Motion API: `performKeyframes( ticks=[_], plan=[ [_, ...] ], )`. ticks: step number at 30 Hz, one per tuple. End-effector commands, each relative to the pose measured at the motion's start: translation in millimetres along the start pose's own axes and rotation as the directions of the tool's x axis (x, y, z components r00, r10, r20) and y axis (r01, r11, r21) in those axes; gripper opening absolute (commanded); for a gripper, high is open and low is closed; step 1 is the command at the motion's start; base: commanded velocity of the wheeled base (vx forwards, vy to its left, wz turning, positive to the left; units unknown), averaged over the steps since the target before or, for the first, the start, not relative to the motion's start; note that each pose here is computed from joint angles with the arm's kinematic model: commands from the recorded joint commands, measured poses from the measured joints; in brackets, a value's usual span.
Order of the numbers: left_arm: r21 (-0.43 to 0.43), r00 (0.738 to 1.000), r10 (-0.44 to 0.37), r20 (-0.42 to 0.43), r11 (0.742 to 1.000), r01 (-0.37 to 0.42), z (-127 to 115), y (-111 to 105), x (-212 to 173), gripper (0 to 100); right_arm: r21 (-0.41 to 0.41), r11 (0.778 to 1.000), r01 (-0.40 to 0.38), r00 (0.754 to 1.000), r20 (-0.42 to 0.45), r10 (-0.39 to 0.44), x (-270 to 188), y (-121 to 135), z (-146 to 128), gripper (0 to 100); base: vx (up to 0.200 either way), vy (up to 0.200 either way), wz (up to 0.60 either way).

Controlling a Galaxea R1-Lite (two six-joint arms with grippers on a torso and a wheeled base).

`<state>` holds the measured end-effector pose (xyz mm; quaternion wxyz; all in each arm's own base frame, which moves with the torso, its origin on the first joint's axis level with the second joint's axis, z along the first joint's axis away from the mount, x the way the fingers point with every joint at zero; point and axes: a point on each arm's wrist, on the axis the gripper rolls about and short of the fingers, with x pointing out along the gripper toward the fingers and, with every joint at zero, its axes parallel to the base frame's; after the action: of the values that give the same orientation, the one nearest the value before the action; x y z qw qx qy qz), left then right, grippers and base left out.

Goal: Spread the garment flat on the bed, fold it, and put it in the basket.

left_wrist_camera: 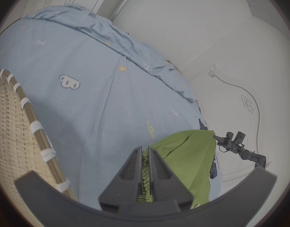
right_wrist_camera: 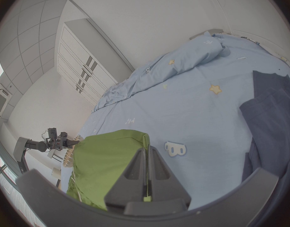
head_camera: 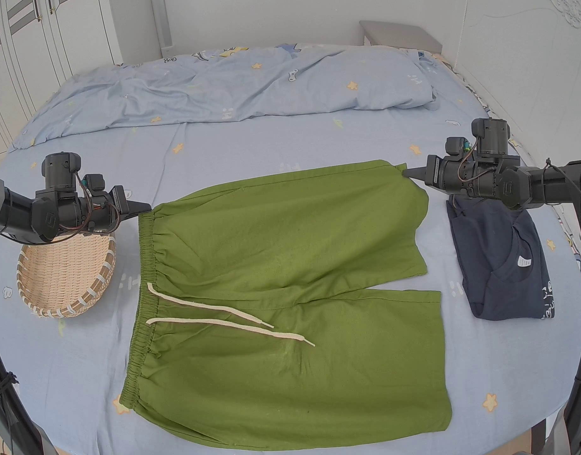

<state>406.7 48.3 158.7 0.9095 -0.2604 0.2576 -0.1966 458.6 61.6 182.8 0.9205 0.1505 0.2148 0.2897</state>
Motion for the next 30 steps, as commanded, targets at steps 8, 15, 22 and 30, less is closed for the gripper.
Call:
performKeyframes(
  ticks=[8,15,22,30],
  plan=[
    [0.009,0.998,0.049,0.039,0.999,-0.05,-1,10,10,0,0.015,0.999,0.047,0.999,0.007,-0.047,20,-26,-15,0,0.0,0.0,0.0],
    [0.005,0.998,0.052,0.033,0.999,-0.052,-3,13,12,0,0.016,0.999,0.04,0.999,-0.004,-0.04,32,-27,-24,0,0.0,0.0,0.0],
    [-0.001,0.998,0.054,0.022,0.999,-0.054,-6,16,17,0,0.026,0.999,0.039,0.999,-0.035,-0.038,46,-30,-38,0,0.0,0.0,0.0],
    [-0.006,0.998,0.057,0.008,0.998,-0.057,-10,20,24,100,0.028,0.999,0.043,0.998,-0.049,-0.042,53,-29,-44,0,0.0,0.0,0.0]
  ],
)
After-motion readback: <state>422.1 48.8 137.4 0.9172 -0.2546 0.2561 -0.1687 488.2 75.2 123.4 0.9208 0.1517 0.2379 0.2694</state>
